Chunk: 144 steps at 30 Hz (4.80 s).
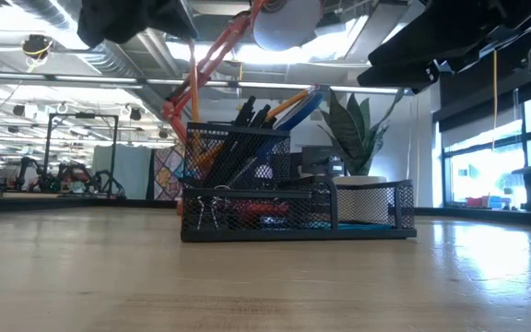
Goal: Pick and place office supplies into organizer
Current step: Put the yellow pencil into the black desk organizer, then adjust the yellow pencil into the black desk organizer
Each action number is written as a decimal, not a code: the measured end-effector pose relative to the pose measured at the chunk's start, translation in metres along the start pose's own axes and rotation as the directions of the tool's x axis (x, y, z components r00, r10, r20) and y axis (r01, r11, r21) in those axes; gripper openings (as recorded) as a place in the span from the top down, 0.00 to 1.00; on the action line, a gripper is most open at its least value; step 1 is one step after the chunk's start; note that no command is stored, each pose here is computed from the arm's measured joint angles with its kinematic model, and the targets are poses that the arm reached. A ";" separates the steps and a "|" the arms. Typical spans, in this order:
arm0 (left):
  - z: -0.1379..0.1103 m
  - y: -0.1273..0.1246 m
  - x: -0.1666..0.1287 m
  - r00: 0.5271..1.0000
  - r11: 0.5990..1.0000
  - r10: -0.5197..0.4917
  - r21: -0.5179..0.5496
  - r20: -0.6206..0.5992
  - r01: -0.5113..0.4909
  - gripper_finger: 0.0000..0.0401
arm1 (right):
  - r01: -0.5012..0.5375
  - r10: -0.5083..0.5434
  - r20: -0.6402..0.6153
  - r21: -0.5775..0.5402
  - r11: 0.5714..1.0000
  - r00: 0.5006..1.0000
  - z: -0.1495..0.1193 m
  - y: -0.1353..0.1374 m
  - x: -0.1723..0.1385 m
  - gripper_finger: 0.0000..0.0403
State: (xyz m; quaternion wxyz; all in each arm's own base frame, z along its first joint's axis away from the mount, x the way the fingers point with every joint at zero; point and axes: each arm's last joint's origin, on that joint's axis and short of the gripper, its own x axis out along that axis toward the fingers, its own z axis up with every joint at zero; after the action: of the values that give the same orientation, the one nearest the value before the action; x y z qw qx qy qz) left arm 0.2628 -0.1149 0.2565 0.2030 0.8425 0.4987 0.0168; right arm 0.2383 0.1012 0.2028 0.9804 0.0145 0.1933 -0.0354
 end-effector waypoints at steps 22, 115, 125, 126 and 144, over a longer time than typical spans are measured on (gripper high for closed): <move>0.028 0.027 0.010 0.991 1.000 0.028 0.001 0.134 -0.029 0.95 | 0.002 -0.003 -0.011 -0.010 1.000 1.000 -0.001 0.000 0.000 0.42; 0.029 0.046 0.035 0.884 0.990 0.136 -0.028 0.447 -0.138 0.68 | 0.003 -0.003 -0.020 -0.011 1.000 1.000 -0.002 0.000 0.000 0.42; 0.027 0.056 0.034 0.859 0.974 0.218 -0.165 0.464 -0.158 0.52 | 0.003 -0.003 -0.020 -0.011 1.000 1.000 -0.002 0.000 0.000 0.42; 0.026 0.057 0.035 0.852 0.970 0.232 -0.183 0.470 -0.163 0.51 | 0.003 -0.003 -0.020 -0.011 1.000 1.000 -0.002 0.000 0.000 0.42; -0.006 0.078 0.033 0.957 0.200 0.269 -0.978 0.109 0.055 0.57 | 0.003 -0.003 -0.017 -0.010 1.000 1.000 -0.002 0.000 0.000 0.42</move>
State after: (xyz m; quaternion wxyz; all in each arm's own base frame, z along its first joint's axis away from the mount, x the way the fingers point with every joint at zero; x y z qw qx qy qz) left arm 0.3429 -0.1179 0.2844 0.7478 0.5529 0.2851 0.2319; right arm 0.2376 0.1009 0.2011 0.9787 0.0096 0.2018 -0.0357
